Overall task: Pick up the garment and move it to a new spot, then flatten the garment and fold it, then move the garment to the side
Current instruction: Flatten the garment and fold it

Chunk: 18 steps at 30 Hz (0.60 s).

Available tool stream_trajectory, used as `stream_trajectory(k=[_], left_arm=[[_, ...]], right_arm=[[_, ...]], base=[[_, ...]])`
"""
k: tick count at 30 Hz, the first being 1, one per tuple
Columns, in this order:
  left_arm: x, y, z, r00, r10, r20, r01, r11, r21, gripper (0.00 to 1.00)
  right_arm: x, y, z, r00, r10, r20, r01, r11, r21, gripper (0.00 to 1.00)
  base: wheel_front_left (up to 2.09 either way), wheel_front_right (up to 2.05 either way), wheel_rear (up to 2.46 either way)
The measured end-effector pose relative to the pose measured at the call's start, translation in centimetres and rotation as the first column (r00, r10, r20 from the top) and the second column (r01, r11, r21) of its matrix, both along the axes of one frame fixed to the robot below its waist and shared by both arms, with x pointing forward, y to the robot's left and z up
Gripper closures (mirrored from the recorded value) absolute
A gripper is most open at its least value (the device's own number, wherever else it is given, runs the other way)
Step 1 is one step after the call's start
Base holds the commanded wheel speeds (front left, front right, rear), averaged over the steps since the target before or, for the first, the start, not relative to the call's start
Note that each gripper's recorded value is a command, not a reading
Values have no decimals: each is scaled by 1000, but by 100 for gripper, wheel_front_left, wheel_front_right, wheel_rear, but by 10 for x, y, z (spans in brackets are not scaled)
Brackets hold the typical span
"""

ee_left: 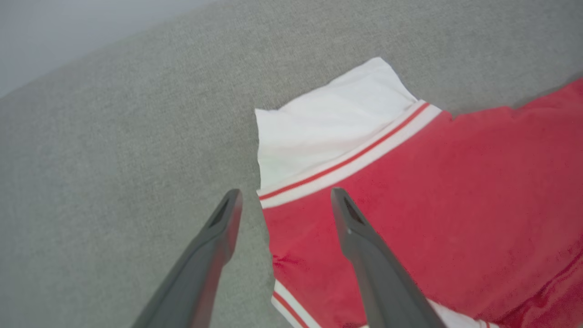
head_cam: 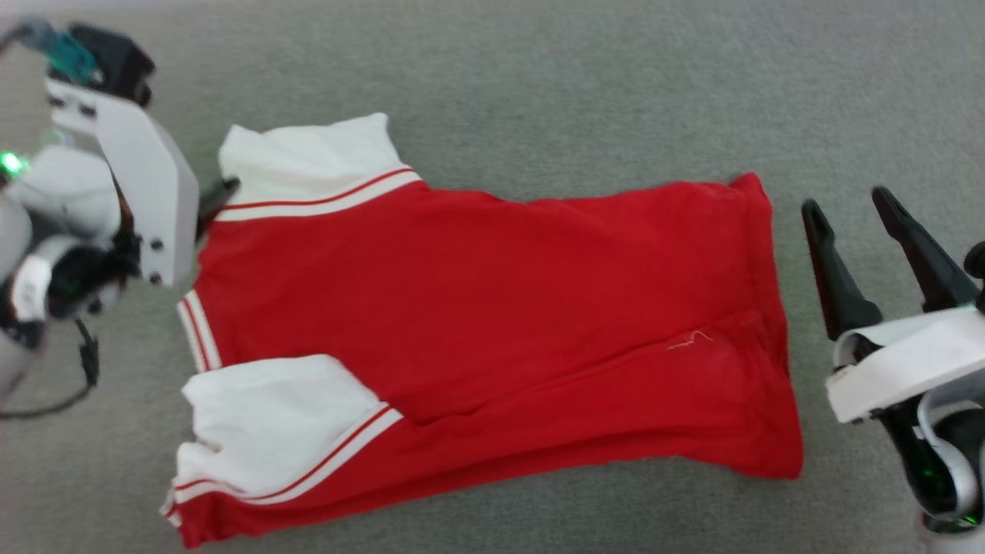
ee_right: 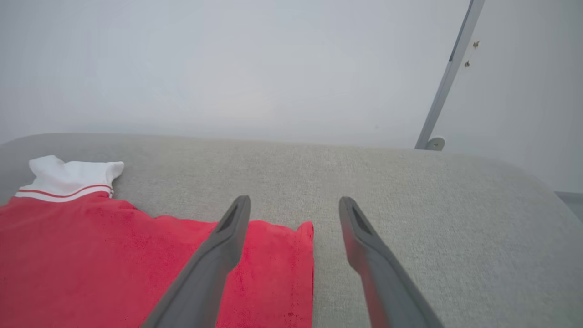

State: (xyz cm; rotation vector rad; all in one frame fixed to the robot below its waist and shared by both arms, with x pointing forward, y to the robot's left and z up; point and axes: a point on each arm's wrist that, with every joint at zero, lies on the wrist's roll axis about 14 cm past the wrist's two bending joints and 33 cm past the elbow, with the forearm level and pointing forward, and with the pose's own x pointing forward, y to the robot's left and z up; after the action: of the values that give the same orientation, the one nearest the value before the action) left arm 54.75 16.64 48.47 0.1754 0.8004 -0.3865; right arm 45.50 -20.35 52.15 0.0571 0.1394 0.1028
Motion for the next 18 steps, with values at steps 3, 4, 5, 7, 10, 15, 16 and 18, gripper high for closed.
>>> stream_trajectory(k=[3, 4, 5, 7, 10, 15, 16, 18], left_arm=[[22, -8, -1, 999, -28, 18, 28, 1000, 4, 0], [28, -10, -3, 999, -38, 20, 38, 999, 12, 0], [35, -12, -4, 998, -49, 27, 48, 999, 23, 0], [50, -14, -3, 998, -49, 41, 48, 999, 26, 0], [67, -16, -10, 998, -50, 38, 48, 998, 42, 0], [72, -16, -48, 996, -39, -83, 45, 996, 82, 0], [73, -16, -54, 994, -27, -107, 36, 996, 81, 0], [71, -16, -68, 987, -16, -160, 32, 995, 93, 0]], right_arm=[[4, 0, -1, 998, -12, 57, 12, 1000, 2, 0], [5, -1, -4, 998, -15, 58, 15, 1000, 3, 0], [5, -2, -7, 998, -17, 63, 17, 1000, 2, 0], [6, -3, -15, 998, -26, 56, 25, 1000, 8, 0], [6, -7, -26, 999, -40, 37, 39, 999, 12, 0], [5, -14, -46, 998, -60, -15, 60, 998, 13, 0], [5, -15, -49, 998, -62, -23, 62, 998, 11, 0], [4, -17, -54, 997, -70, -35, 70, 997, 9, 0]], base=[[0, 0, 0], [0, 0, 0], [0, 0, 0], [0, 0, 0], [0, 0, 0], [0, 0, 0], [0, 0, 0], [0, 0, 0]])
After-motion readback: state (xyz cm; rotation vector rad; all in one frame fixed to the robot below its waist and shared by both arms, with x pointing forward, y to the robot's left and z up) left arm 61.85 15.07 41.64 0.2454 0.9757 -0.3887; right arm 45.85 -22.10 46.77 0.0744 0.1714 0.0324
